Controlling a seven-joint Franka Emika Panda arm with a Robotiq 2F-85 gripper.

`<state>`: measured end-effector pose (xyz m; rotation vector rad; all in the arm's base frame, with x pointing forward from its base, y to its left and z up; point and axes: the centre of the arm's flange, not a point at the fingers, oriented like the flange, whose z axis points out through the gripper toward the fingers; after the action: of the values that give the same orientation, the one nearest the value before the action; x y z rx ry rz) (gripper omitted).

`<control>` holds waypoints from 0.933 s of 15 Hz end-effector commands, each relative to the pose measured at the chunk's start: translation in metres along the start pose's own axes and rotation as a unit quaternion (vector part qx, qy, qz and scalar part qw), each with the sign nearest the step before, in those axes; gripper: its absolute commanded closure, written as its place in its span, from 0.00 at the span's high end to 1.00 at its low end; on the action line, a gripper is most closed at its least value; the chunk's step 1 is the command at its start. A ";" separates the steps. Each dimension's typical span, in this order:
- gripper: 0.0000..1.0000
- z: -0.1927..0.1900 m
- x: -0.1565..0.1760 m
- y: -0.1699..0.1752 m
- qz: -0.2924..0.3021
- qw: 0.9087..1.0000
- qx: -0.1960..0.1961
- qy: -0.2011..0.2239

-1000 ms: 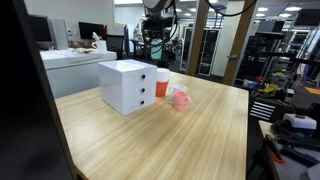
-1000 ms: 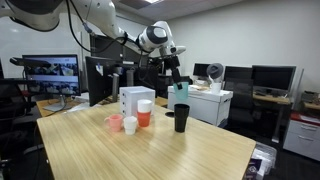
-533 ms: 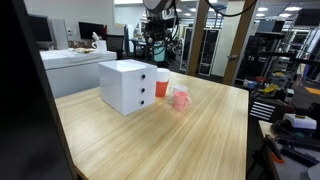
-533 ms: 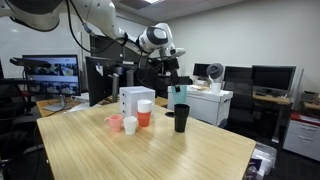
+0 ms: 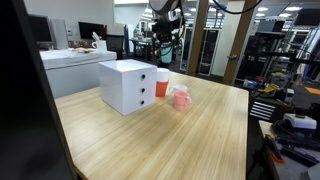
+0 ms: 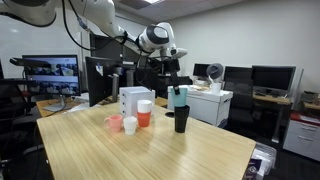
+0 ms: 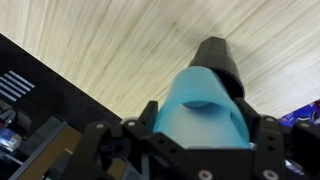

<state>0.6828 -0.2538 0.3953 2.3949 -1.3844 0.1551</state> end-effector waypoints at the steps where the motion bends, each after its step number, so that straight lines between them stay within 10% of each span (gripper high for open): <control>1: 0.52 -0.006 -0.006 0.029 0.015 1.000 0.002 -0.016; 14: 0.52 -0.005 -0.001 0.016 0.004 1.000 0.005 -0.010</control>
<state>0.6718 -0.2632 0.4031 2.3839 -1.4084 0.1492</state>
